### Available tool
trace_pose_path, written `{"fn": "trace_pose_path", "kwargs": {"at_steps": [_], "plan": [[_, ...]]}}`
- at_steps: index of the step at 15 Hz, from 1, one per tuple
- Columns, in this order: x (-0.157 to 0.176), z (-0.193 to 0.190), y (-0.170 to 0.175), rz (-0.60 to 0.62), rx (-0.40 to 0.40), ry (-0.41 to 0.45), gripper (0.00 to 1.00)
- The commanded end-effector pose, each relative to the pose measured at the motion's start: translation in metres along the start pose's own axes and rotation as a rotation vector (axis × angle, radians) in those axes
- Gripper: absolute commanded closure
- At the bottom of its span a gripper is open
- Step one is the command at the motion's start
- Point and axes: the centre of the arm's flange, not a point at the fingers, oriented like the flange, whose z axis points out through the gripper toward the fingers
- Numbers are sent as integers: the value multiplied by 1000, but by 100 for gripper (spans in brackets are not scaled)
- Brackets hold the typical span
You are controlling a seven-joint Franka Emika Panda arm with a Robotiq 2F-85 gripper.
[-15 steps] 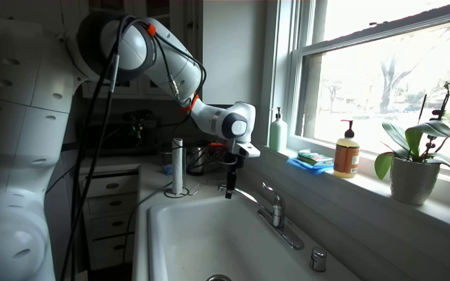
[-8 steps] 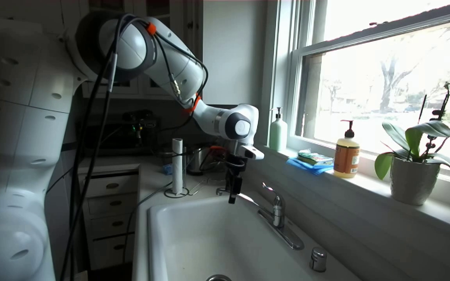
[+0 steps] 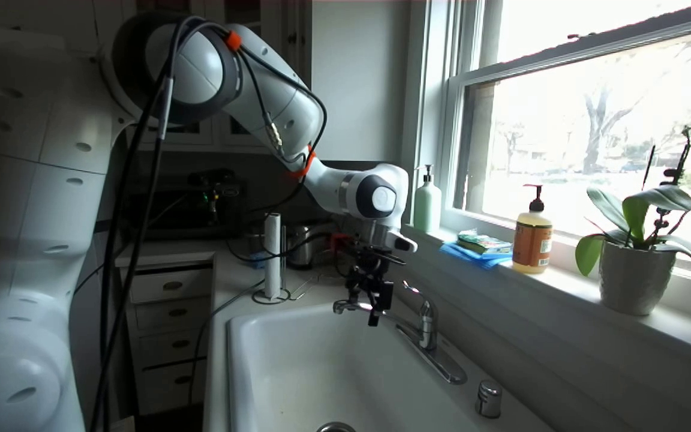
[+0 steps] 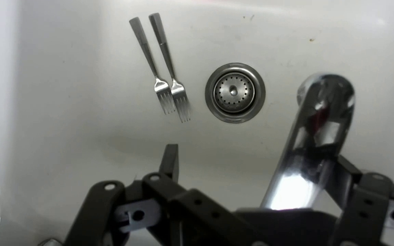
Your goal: Move the faucet head to the right and then open the tap
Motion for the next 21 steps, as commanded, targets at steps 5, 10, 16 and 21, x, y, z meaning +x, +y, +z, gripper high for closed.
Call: {"fn": "trace_pose_path", "kwargs": {"at_steps": [5,10,16,21], "plan": [[-3,6,62,-233,-98,14,0],[2,11,98,-316,-125,-3,0],[12,13,134,-346,-114,26,0],[10,9,134,-368,-87,33,0]]}}
